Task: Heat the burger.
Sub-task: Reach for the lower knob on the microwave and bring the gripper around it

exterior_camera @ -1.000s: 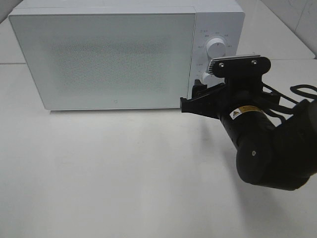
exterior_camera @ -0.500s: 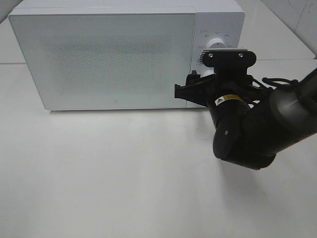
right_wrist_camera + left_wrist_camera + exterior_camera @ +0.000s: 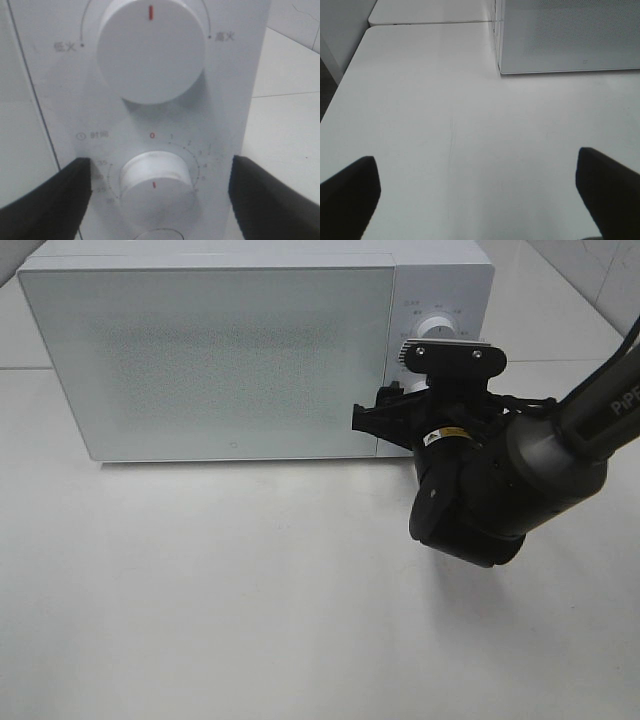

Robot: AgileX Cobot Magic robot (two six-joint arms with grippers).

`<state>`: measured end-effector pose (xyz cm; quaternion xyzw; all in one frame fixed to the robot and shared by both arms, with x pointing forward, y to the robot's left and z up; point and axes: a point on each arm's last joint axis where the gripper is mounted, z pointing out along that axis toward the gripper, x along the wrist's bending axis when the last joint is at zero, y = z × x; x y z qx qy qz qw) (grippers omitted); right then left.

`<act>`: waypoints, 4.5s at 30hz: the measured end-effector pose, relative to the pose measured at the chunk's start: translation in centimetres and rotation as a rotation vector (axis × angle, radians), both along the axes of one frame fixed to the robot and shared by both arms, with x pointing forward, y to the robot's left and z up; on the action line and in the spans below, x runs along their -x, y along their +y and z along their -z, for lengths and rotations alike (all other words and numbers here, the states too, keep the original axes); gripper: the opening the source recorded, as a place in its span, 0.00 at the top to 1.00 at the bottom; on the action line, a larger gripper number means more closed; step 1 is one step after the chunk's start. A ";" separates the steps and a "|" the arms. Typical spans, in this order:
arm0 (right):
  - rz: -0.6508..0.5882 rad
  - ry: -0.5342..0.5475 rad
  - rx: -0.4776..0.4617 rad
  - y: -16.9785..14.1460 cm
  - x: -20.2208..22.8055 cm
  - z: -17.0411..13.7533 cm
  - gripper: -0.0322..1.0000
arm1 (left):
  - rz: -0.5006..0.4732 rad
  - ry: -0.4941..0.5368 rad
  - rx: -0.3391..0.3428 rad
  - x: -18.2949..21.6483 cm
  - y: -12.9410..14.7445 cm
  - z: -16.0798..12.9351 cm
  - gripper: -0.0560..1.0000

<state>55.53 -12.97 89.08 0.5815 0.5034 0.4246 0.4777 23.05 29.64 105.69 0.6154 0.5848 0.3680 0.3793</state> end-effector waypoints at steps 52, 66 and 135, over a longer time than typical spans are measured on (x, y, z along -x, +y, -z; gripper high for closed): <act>-0.009 0.032 0.056 0.2 -0.3 0.2 0.30 | 0.000 0.000 0.000 0.0 0.0 0.0 0.01; 0.000 0.025 0.033 0.2 -0.3 0.1 0.53 | 0.000 0.000 0.000 0.0 0.0 0.0 0.01; 0.120 -0.092 -0.967 -0.1 -0.2 0.4 0.52 | 0.001 0.000 0.002 0.0 0.0 0.0 0.01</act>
